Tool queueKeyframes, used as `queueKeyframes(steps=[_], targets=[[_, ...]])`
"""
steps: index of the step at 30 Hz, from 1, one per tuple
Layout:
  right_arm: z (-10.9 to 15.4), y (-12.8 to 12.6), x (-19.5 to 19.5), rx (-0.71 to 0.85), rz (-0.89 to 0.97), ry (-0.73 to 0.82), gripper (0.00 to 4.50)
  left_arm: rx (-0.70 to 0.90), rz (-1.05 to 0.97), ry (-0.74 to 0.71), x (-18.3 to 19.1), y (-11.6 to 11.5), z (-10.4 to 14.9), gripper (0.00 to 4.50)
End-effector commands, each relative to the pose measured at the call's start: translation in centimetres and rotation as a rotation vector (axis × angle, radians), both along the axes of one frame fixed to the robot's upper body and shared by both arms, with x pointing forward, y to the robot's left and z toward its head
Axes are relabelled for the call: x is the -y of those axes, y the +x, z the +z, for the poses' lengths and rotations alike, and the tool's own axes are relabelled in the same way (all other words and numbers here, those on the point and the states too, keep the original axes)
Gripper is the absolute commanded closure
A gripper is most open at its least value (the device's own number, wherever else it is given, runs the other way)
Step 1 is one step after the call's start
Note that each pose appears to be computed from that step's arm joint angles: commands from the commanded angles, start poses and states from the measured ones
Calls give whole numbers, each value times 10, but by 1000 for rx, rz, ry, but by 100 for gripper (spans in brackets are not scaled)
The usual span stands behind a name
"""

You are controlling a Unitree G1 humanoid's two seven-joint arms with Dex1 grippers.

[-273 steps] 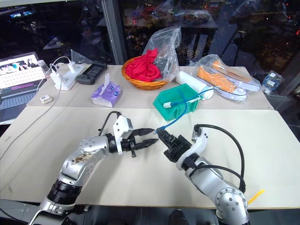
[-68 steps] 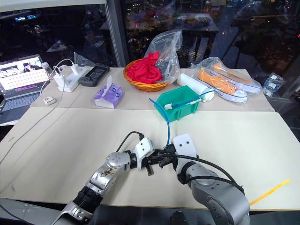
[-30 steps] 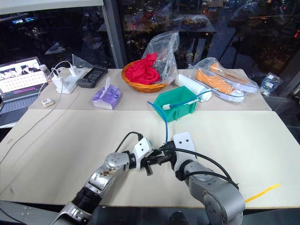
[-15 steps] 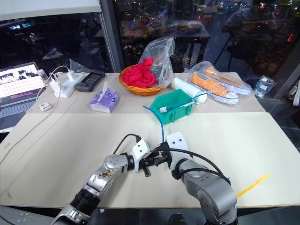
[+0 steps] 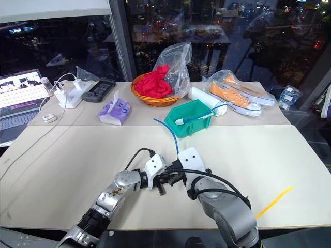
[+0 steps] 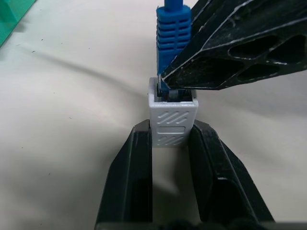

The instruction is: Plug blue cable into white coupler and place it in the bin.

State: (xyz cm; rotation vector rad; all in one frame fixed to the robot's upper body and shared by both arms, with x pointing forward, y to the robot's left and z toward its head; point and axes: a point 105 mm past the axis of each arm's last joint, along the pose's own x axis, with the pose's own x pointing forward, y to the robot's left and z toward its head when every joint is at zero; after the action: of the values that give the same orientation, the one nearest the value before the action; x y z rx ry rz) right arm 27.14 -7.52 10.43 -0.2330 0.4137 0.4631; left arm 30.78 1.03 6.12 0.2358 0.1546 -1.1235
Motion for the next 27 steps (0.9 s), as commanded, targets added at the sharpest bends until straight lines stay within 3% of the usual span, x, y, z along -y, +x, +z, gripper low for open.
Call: queueKeyframes(steps=[1, 27], targets=[[-74, -22, 9, -330, -6, -94, 450, 80, -29, -59, 7, -2, 24, 390], [-65, -9, 16, -276, -10, -65, 450, 116, 0, -72, 6, 8, 32, 390]])
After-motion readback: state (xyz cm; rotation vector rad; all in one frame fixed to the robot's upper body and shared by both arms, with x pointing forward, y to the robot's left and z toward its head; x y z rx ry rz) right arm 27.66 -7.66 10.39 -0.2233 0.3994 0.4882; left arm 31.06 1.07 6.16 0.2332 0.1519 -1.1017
